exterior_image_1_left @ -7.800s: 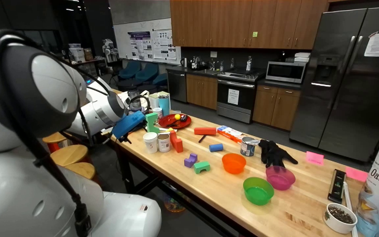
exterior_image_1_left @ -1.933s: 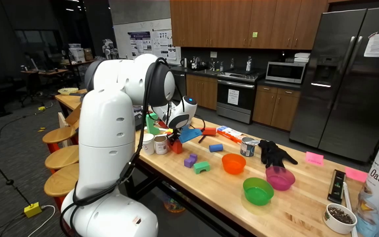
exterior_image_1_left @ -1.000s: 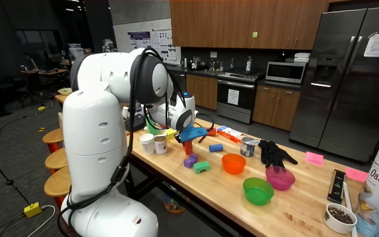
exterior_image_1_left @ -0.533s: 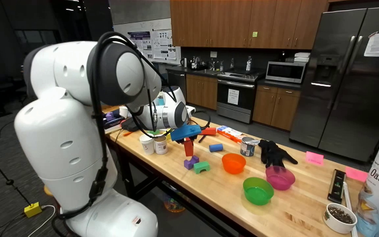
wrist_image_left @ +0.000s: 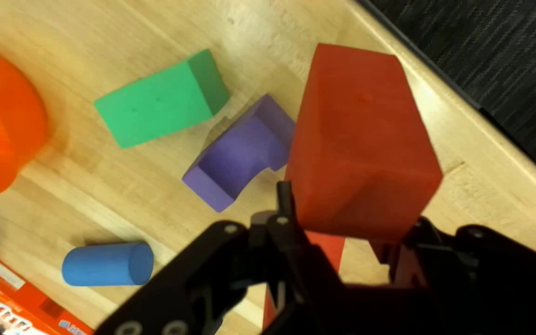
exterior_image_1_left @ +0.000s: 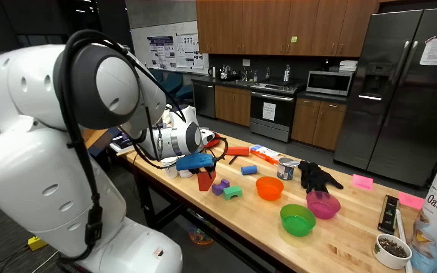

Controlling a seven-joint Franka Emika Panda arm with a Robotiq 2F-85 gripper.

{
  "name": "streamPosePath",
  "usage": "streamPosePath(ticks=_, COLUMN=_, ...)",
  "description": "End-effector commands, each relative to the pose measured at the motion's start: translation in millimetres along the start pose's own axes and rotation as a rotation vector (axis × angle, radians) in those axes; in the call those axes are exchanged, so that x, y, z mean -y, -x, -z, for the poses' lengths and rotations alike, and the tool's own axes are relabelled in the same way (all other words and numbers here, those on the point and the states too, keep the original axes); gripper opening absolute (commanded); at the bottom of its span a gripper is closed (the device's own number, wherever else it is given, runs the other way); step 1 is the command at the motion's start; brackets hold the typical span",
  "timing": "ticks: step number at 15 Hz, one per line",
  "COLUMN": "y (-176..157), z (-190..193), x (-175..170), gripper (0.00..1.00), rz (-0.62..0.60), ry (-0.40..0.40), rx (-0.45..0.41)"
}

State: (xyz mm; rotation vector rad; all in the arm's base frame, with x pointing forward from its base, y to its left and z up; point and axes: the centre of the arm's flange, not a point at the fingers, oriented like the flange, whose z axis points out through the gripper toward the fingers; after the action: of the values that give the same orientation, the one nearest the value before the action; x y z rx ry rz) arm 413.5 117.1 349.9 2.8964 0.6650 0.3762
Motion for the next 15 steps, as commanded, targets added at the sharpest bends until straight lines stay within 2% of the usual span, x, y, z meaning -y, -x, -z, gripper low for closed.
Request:
streamPosePath(ticks=1, y=11.6, z=11.8, x=12.9, gripper=0.13, rz=0.019, ry=0.008, rx=-0.038)
streamPosePath(ticks=5, y=-0.4, z=18.5, x=20.7, gripper=0.13, rz=0.072, ry=-0.008, rx=-0.058)
streamPosePath(ticks=9, y=1.9, z=26.7, x=27.8, gripper=0.13, rz=0.048, ry=-0.007, rx=-0.054)
streamPosePath(ticks=15, y=-23.9, z=10.2, x=18.8, gripper=0.13, rz=0.103, ry=-0.145, rx=-0.071)
